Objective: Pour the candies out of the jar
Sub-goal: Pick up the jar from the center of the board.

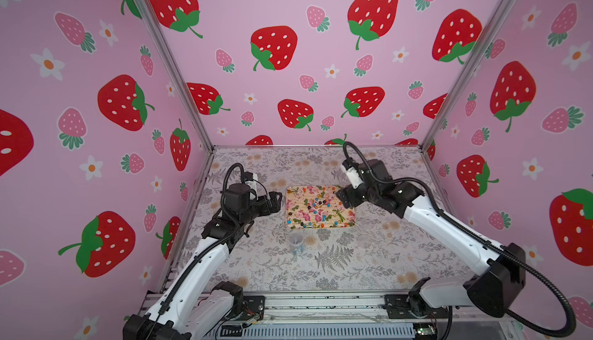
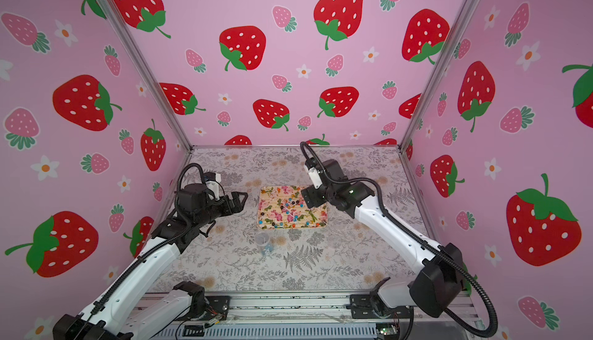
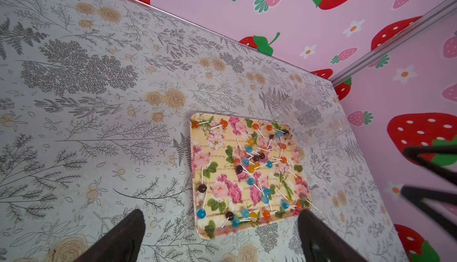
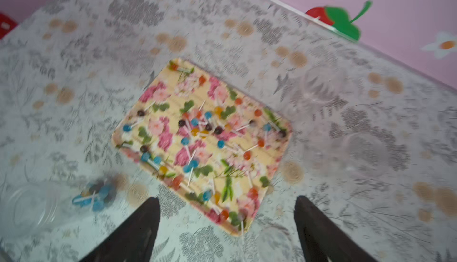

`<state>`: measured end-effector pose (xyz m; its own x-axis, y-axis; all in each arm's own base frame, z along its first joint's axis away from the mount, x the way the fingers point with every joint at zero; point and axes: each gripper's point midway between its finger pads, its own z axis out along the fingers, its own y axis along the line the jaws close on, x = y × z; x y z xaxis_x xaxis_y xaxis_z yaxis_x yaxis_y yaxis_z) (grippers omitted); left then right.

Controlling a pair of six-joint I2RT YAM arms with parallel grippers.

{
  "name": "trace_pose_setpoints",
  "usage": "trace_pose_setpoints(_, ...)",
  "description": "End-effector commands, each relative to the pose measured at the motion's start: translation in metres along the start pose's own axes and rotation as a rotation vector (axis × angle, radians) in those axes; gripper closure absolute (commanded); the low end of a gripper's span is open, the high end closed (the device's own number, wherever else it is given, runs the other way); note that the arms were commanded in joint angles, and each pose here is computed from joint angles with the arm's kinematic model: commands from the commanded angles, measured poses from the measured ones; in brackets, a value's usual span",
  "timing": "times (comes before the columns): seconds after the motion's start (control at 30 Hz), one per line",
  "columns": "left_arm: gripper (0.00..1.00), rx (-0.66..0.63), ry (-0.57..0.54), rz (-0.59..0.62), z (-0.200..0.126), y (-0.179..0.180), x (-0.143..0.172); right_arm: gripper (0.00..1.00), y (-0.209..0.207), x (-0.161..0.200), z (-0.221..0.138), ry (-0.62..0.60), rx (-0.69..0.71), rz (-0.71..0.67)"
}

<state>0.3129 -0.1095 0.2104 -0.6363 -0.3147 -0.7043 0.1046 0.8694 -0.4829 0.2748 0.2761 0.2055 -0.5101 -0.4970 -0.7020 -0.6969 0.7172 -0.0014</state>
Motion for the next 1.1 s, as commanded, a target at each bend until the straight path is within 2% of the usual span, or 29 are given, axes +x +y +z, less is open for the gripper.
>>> trace_pose_setpoints(0.0,0.01,0.095,-0.013,-0.107,-0.004,-0.015,-0.017,0.10,0.045,-0.001,0.000,-0.090,-0.099,-0.016)
trace_pose_setpoints(0.17,0.00,0.144,-0.016,-0.260,-0.003,-0.007,-0.019,0.00,0.094,0.020,0.020,-0.034,-0.149,-0.087)
trace_pose_setpoints(0.3,0.00,0.119,-0.010,-0.317,-0.004,0.006,-0.012,0.01,0.130,0.023,0.032,-0.025,-0.206,-0.160)
trace_pose_setpoints(0.47,0.00,0.116,-0.004,-0.386,-0.004,0.015,-0.003,0.01,0.154,0.027,0.045,-0.002,-0.248,-0.226)
trace_pose_setpoints(0.93,0.00,0.099,0.000,-0.383,-0.010,0.019,0.006,0.02,0.200,0.026,0.065,0.010,-0.368,-0.311)
trace_pose_setpoints(1.07,0.00,0.137,-0.018,-0.433,-0.011,0.017,0.002,0.02,0.212,0.021,0.072,0.005,-0.402,-0.328)
